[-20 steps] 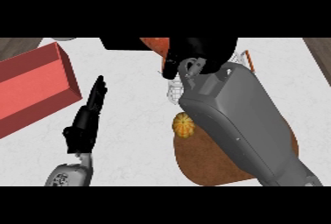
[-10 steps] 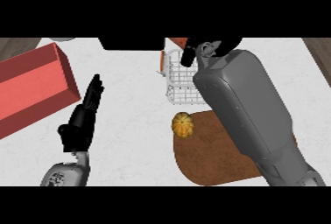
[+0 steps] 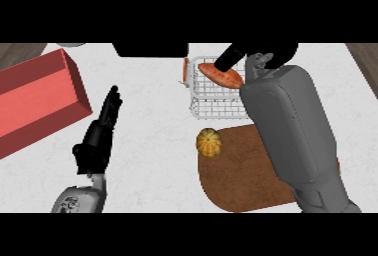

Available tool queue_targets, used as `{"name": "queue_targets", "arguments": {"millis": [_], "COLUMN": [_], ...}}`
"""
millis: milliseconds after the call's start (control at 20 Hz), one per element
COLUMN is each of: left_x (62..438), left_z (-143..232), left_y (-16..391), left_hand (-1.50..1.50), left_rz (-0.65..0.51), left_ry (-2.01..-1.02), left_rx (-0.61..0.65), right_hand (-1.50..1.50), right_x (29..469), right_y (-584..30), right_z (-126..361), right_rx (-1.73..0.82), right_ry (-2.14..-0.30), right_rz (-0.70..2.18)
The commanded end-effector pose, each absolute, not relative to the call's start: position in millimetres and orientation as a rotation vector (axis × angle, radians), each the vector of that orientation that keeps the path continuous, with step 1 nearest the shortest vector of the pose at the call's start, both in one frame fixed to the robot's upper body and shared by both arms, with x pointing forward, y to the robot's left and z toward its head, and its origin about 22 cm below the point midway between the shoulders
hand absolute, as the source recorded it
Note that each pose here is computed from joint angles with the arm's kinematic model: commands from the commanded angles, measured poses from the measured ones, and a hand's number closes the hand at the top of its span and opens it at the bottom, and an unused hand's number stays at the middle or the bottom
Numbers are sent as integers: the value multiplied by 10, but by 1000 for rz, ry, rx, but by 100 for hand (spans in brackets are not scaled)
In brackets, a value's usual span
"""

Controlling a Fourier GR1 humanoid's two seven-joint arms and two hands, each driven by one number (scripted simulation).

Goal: Pick the sweet potato from the cutting board and place it in the tiered basket

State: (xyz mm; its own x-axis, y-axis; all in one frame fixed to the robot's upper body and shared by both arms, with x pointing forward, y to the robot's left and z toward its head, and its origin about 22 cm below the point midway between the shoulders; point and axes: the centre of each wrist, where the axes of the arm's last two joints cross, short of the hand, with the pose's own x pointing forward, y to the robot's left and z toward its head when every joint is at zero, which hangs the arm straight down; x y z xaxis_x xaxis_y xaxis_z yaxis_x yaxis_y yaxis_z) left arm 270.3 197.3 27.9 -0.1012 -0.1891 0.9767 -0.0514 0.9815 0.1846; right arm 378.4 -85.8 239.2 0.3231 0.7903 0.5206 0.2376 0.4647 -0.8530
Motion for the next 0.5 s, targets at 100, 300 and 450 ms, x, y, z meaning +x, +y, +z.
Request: {"name": "queue_targets", "arguments": {"millis": [100,300,450], "left_x": [2655,2663,2624], "left_z": [267,335,245], "left_y": [2046,2030,2125], "left_hand": [0,0,0], "left_rz": [-96,-101,-82], "left_ry": [-1663,-1664,-1644], "left_rx": [206,213,214], "right_hand": [-150,-150,-150], "right_x": [3631,3513,3220], "right_y": [-1019,-1551,-1788], "right_z": [2576,2753,2627], "right_rx": [-1023,-1071,-1031], "right_ry": [-1321,-1282,-1264], "right_rz": [116,-52,-170]}}
